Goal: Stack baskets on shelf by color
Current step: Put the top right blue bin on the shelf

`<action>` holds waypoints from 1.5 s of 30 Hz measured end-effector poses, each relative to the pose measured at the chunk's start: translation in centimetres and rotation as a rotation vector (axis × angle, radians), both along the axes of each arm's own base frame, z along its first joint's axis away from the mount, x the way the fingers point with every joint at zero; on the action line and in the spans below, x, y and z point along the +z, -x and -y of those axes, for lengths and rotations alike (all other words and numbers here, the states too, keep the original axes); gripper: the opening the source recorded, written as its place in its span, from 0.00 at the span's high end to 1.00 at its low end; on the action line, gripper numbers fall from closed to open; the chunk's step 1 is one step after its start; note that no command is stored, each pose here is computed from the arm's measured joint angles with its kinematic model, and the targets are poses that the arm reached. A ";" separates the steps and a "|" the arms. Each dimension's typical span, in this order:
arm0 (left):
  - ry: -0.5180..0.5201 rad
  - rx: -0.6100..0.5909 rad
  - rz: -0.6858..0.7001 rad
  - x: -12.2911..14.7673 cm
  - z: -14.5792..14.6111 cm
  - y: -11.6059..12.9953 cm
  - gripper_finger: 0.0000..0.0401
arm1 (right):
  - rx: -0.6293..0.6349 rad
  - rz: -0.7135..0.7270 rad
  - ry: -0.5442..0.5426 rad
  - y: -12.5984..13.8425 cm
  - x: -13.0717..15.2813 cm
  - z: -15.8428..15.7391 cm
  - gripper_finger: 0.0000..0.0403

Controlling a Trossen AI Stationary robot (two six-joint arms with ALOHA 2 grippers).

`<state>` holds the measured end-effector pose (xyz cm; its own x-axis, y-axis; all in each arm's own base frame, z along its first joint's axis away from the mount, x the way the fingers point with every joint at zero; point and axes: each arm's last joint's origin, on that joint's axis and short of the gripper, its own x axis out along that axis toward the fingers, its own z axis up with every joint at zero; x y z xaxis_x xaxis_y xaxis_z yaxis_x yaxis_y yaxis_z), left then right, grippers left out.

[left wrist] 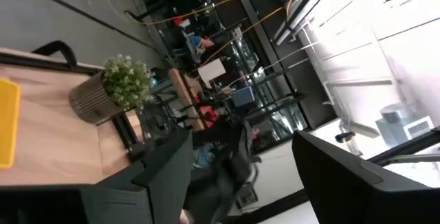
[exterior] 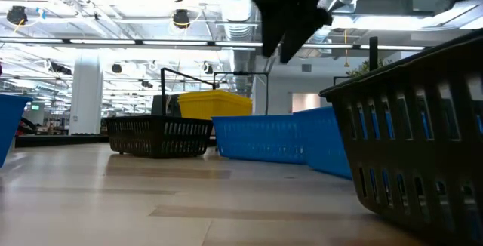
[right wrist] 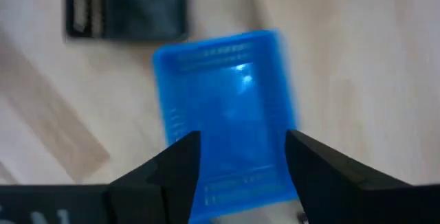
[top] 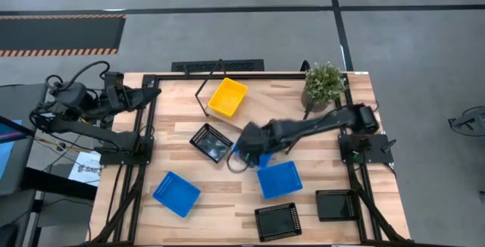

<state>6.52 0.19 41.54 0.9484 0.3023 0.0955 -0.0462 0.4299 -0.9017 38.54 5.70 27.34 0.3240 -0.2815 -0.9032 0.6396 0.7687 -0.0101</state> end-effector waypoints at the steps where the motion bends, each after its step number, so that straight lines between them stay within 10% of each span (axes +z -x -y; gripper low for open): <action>1: -0.003 0.002 -0.001 0.0 0.0 0.0 0.41 | 0.032 -0.019 -0.010 -0.3 -0.7 -0.6 0.41; 8: -0.005 0.014 -0.012 -0.1 0.0 0.0 0.41 | 0.115 -0.149 -0.056 -1.8 -5.8 -3.1 0.42; 33: -0.004 0.018 -0.044 -0.4 0.0 0.0 0.41 | 0.114 -0.160 -0.118 -3.6 -9.1 -3.3 0.45; 45: -0.008 0.024 -0.044 -0.4 -0.1 0.0 0.41 | 0.136 -0.193 -0.146 -3.4 -9.1 -3.0 0.95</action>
